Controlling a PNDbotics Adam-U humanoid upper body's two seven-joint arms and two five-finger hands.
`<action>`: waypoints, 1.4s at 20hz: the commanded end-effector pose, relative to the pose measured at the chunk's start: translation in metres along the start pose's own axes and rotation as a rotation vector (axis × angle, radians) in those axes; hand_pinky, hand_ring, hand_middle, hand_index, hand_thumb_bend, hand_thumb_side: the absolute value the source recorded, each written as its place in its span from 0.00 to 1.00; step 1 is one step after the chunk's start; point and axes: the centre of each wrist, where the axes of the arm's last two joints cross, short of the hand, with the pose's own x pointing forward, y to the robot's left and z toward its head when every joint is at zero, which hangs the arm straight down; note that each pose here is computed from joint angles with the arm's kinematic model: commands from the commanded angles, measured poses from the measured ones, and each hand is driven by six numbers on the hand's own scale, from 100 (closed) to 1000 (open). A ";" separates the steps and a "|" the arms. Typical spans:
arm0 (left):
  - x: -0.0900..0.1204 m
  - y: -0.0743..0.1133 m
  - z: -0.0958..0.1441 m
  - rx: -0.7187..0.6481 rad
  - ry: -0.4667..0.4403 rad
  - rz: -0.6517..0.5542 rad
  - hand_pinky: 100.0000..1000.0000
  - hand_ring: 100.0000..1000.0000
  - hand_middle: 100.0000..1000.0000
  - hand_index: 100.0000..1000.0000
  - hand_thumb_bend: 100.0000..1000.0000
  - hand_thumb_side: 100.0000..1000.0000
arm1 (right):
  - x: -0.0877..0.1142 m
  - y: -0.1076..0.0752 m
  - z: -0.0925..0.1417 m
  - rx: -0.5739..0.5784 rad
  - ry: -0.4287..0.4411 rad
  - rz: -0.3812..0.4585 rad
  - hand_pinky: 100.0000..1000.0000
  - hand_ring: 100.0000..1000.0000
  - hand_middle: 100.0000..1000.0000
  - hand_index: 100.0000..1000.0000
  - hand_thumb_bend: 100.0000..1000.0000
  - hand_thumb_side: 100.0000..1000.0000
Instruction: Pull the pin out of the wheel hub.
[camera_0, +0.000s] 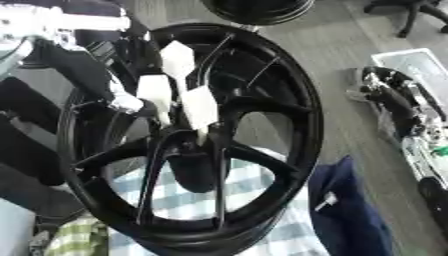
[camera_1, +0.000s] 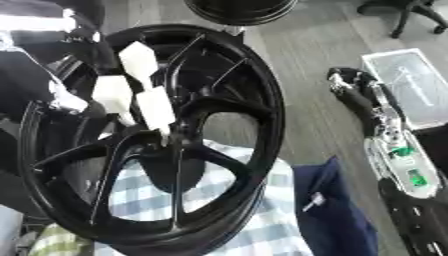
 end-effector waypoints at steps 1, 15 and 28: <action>0.001 0.008 0.003 0.008 0.014 -0.014 0.73 0.67 0.64 0.73 0.52 0.28 | 0.008 -0.005 -0.002 -0.005 -0.024 0.018 0.81 0.72 0.67 0.77 0.08 0.42; -0.012 0.003 -0.008 -0.017 0.073 -0.056 0.72 0.67 0.63 0.72 0.46 0.23 | 0.007 -0.004 -0.002 -0.002 -0.023 0.017 0.81 0.72 0.67 0.77 0.08 0.42; -0.017 0.000 -0.019 -0.039 0.080 -0.057 0.69 0.62 0.58 0.64 0.41 0.14 | 0.006 -0.004 -0.002 -0.001 -0.020 0.014 0.81 0.72 0.67 0.77 0.08 0.42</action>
